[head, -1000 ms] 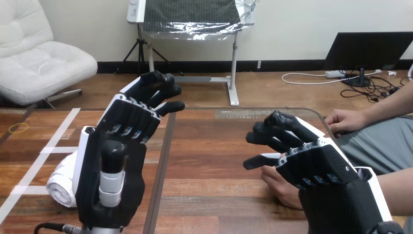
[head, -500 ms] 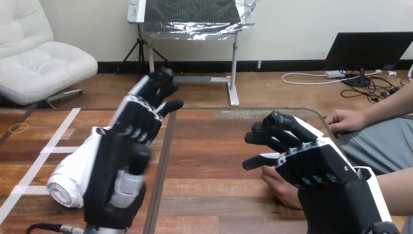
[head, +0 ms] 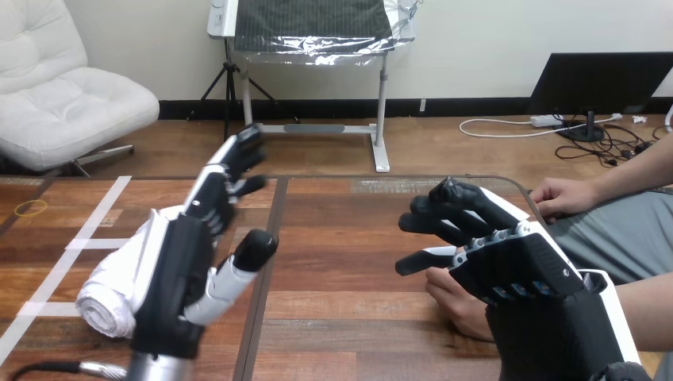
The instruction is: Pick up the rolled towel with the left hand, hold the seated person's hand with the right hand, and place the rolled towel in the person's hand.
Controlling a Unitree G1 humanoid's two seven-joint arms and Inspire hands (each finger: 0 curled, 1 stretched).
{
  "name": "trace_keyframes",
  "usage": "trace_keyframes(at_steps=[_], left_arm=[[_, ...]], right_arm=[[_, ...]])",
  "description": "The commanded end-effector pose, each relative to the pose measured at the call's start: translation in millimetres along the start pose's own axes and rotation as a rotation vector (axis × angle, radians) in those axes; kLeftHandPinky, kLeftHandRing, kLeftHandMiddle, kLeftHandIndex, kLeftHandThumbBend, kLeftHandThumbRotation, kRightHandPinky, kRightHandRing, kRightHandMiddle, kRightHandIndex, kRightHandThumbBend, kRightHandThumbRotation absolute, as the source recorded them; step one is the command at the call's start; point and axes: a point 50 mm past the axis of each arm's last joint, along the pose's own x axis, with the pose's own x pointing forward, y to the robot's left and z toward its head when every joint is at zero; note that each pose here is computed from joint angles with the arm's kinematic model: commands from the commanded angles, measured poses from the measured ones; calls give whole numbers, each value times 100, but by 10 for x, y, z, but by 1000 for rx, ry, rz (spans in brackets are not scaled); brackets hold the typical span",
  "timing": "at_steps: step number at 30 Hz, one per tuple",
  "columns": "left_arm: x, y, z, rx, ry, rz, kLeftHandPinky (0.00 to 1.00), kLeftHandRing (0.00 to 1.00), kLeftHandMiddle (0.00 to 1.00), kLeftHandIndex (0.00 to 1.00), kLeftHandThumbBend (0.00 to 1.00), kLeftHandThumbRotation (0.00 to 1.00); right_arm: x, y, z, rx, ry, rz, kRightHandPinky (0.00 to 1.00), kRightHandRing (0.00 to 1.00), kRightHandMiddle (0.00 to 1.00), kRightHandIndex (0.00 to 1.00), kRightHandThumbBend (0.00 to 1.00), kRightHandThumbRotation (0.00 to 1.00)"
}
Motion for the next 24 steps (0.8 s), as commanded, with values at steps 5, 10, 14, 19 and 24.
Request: trace_keyframes(at_steps=[5,10,14,19,24], left_arm=[[278,221,9,141,-67,20,87,95,95,92,99,75],[355,288,18,207,-70,31,89,97,96,93,100,70],[422,334,50,269,-69,37,87,96,97,94,100,65],[493,362,83,341,-71,46,86,97,97,94,100,62],[587,361,131,391,-78,66,86,97,97,95,100,59]], right_arm=[[85,-16,33,-18,-69,8,60,77,79,80,85,96],[84,-14,34,-17,-69,7,60,77,79,80,85,96],[79,-15,38,-18,-67,5,61,77,80,80,85,96],[81,-15,42,-20,-70,-4,61,77,79,80,85,96],[85,-11,37,-13,-70,-9,60,77,79,80,85,96]])
